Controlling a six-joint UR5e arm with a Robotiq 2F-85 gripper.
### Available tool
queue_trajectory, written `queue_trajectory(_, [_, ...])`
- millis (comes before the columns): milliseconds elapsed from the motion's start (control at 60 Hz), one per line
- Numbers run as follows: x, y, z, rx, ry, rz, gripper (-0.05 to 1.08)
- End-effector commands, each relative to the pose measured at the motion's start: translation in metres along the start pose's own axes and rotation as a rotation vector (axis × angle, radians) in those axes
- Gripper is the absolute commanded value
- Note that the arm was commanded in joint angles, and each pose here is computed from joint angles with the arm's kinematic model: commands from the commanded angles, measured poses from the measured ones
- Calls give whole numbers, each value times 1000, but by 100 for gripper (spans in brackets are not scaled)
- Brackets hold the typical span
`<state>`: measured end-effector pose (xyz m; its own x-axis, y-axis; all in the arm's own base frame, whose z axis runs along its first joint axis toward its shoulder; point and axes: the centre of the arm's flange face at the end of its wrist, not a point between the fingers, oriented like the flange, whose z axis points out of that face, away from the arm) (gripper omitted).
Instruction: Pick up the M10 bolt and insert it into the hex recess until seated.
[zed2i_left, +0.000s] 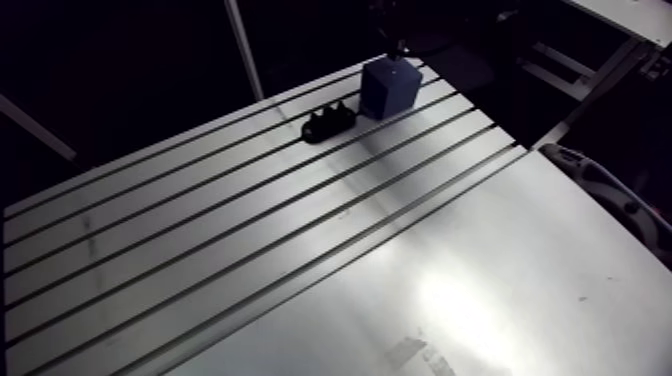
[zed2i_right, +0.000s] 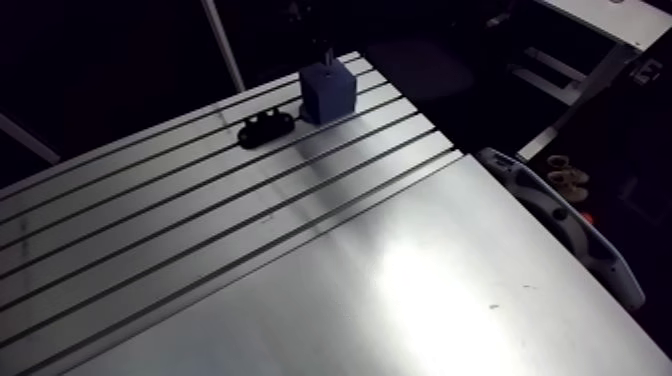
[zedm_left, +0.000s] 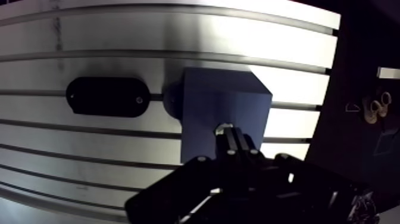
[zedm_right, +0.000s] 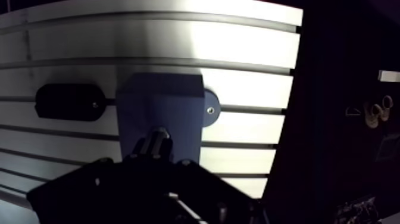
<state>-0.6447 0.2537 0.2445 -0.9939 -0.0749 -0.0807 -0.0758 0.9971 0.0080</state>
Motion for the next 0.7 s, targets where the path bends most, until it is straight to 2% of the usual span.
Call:
queue_trajectory(17, [0,-1,0,2,-1,-1,19])
queue_trajectory(33, [0,-1,0,2,-1,-1,19])
queue_trajectory(50, [0,-1,0,5,0,-3,3])
queue_trajectory(83, [0,-1,-1,3,1,-1,1])
queue_trajectory(117, [0,0,-3,-3,2,1,0])
queue_trajectory(383, [1,0,-9,-2,13,-1,0])
queue_trajectory(483, [1,0,-9,5,3,-2,0])
queue_trajectory(550, [-1,-2,-6,22,-20,-2,0])
queue_trajectory(700, [-3,-3,-9,29,-30,6,0])
